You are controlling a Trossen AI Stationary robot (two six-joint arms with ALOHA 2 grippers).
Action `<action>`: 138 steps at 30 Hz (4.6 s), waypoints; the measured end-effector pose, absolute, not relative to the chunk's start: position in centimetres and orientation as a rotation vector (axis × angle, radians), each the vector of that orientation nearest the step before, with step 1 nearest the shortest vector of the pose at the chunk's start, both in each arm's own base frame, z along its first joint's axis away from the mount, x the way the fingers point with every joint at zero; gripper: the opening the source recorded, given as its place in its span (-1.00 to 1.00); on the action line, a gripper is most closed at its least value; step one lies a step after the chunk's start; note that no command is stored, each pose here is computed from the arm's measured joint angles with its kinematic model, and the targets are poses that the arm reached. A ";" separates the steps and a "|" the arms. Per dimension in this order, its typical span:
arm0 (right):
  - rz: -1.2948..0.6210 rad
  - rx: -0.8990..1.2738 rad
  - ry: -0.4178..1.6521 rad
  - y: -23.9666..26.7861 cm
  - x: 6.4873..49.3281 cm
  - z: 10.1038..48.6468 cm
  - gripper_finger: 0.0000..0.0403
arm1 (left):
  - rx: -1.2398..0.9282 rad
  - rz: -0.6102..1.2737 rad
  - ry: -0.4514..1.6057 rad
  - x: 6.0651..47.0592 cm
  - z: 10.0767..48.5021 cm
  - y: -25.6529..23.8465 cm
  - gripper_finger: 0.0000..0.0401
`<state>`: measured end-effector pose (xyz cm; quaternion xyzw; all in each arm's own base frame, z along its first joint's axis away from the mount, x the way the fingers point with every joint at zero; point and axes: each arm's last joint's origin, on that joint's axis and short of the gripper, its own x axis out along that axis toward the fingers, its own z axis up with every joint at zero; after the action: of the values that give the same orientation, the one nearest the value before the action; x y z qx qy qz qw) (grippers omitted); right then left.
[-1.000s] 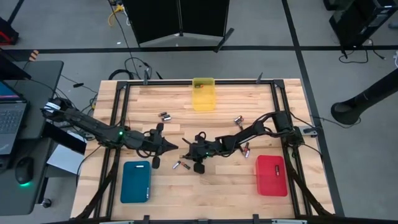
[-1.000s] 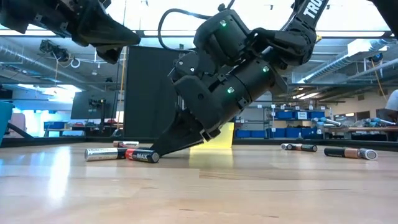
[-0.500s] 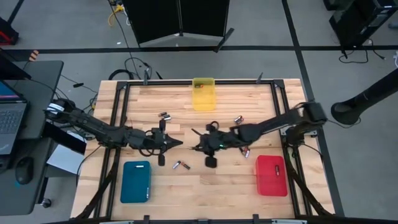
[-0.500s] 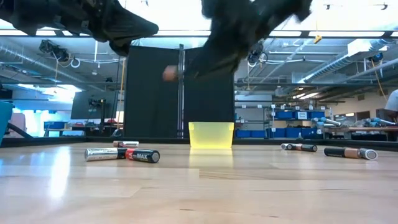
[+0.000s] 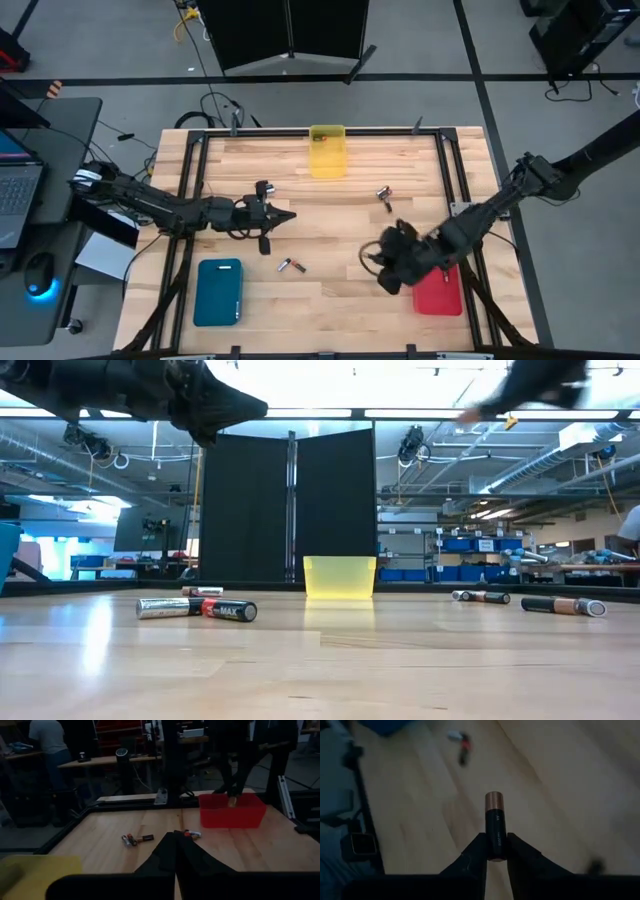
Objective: Sort batteries
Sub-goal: Put the golden battery into the red bin, then put the bottom right orange battery into the yellow bin
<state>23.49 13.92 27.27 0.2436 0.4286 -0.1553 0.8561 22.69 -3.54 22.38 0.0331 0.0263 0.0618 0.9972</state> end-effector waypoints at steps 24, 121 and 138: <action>-1.061 0.819 1.365 17.7 14.7 21.5 -0.70 | 0.100 0.218 0.059 22.9 22.4 -1.3 -0.97; 0.483 -0.620 1.831 3.7 25.9 15.1 -0.13 | 0.147 0.110 0.318 22.5 19.9 -1.3 -0.97; 0.521 -0.650 1.759 3.6 25.3 13.0 -0.33 | 0.147 0.115 0.318 22.5 19.9 -1.3 -0.97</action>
<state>25.26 3.62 13.03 -0.2761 0.7471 0.2215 0.5626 22.53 -1.31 19.91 0.0732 0.1579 0.0572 0.9831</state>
